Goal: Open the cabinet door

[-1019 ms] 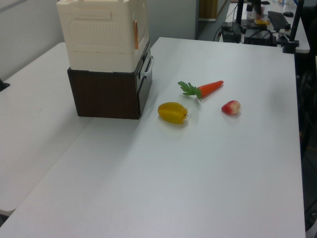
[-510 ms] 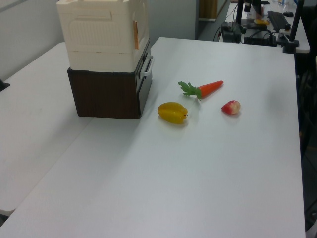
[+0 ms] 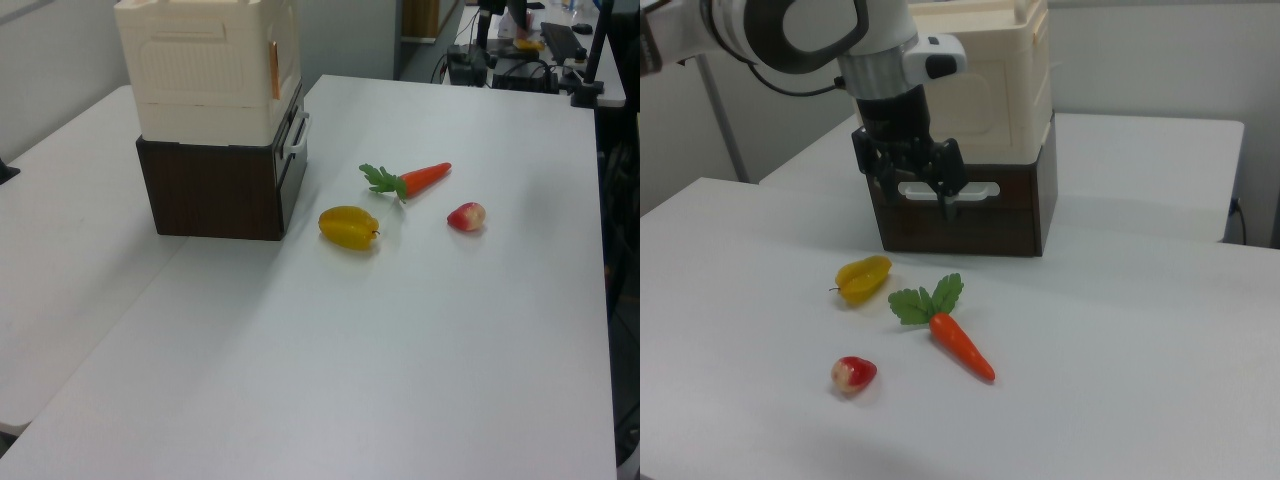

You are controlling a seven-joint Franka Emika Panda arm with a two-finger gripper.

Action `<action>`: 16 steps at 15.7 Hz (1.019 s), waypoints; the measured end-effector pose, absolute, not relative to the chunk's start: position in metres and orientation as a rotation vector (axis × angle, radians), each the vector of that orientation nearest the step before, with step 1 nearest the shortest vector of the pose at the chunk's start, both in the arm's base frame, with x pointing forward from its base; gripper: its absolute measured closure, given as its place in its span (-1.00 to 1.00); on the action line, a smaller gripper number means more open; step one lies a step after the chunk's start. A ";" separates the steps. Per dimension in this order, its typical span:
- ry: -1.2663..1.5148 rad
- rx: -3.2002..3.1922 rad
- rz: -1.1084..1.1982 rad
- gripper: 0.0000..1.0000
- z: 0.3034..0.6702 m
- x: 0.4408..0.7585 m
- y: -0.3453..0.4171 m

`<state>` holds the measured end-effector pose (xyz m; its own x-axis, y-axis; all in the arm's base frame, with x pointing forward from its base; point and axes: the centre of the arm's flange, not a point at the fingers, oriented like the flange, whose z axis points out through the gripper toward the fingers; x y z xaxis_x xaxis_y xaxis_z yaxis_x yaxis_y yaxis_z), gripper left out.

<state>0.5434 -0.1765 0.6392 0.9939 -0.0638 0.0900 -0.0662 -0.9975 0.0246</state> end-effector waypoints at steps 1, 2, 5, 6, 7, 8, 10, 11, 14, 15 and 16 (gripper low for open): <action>-0.075 3.111 0.131 -1.00 0.635 0.549 -0.168; -0.046 3.112 0.127 -1.00 0.631 0.555 -0.158; 0.049 3.103 0.167 -1.00 0.630 0.572 -0.125; 0.089 3.099 0.183 -1.00 0.631 0.578 -0.110; 0.124 3.093 0.212 -1.00 0.632 0.584 -0.097; 0.160 3.085 0.242 -1.00 0.634 0.590 -0.084; 0.238 3.069 0.258 -1.00 0.628 0.602 -0.055; 0.281 3.052 0.253 -1.00 0.622 0.608 -0.038; 0.291 3.042 0.408 -1.00 0.620 0.629 -0.004; 0.254 3.062 0.478 -1.00 0.622 0.634 0.001; 0.199 3.083 0.537 -1.00 0.624 0.638 0.005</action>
